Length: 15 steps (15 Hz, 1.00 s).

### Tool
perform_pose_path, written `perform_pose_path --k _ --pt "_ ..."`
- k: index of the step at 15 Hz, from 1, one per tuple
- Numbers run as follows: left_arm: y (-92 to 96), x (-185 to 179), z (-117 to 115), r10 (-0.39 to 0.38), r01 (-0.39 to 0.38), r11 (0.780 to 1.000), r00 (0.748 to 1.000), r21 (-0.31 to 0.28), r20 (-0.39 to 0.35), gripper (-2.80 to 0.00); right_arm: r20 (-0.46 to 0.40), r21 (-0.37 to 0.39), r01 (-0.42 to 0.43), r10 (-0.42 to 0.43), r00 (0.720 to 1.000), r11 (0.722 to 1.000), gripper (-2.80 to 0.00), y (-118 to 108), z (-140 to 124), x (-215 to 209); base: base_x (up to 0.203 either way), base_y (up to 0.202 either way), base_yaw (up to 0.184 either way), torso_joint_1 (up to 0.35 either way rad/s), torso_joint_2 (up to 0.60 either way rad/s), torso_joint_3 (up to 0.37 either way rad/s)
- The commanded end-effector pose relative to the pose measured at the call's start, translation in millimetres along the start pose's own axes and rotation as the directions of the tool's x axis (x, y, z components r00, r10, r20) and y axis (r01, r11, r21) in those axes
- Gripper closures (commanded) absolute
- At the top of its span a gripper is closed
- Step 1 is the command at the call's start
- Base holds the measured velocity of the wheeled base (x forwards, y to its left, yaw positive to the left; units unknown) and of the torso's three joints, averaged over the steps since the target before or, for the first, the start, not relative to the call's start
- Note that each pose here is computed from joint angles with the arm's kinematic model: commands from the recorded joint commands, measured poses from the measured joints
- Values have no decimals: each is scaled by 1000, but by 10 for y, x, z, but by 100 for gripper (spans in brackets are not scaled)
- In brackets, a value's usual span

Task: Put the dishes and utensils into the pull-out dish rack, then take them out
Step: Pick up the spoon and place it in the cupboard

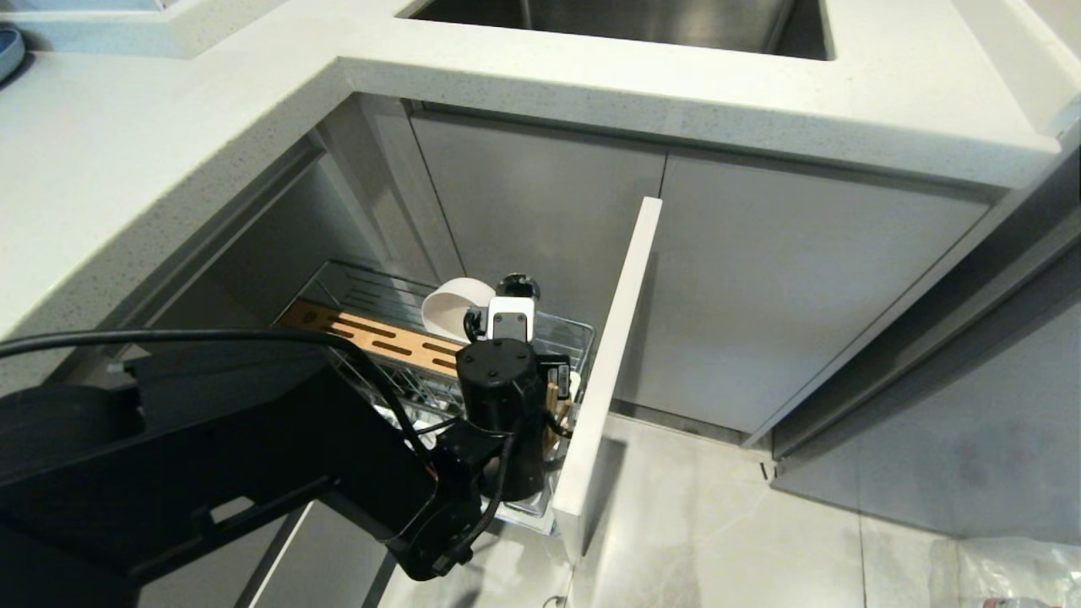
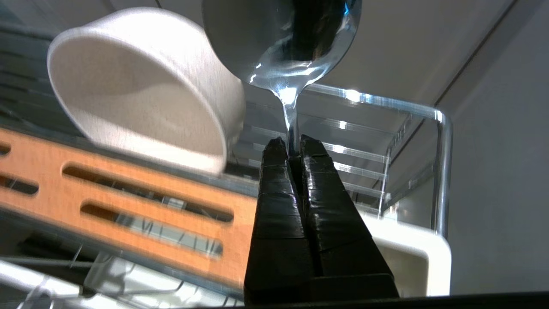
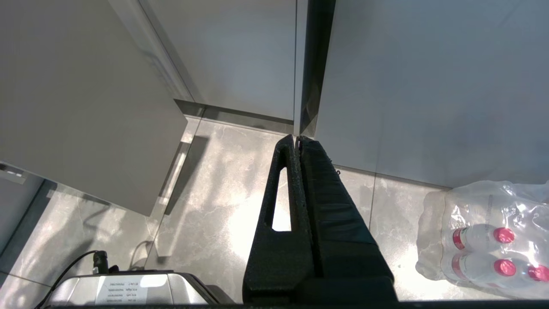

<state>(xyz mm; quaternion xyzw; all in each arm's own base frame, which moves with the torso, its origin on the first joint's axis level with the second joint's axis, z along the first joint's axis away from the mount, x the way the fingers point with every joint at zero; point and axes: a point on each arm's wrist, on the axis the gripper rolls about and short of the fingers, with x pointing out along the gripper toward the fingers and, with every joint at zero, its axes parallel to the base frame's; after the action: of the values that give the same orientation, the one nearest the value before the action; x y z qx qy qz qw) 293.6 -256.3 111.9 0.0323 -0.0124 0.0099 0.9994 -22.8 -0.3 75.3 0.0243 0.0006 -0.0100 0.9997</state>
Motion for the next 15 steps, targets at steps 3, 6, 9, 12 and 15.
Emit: perform_pose_path --k 3,6,9,12,15 --pt "14 -39 31 11 -11 1000 1000 -6 2 0 -1 0 0 0 1000 1000 0 0 -4 1 0 0 0 0 0 0" --pt "14 -64 28 8 -8 1000 1000 -4 -1 0 -1 0 0 0 1000 1000 0 0 -4 1 0 0 0 0 0 0" --pt "9 -101 -24 10 -10 1000 999 -7 -38 0 -1 0 0 0 1000 1000 0 0 -4 1 0 0 0 0 0 0" --pt "12 -116 -72 5 -7 1000 995 -12 -95 0 -1 0 0 0 1000 1000 0 0 -4 1 0 0 0 0 0 0" --pt "26 -126 -90 7 -9 1000 992 -19 -125 0 -1 0 0 0 1000 1000 0 0 -4 1 0 0 0 0 0 0"
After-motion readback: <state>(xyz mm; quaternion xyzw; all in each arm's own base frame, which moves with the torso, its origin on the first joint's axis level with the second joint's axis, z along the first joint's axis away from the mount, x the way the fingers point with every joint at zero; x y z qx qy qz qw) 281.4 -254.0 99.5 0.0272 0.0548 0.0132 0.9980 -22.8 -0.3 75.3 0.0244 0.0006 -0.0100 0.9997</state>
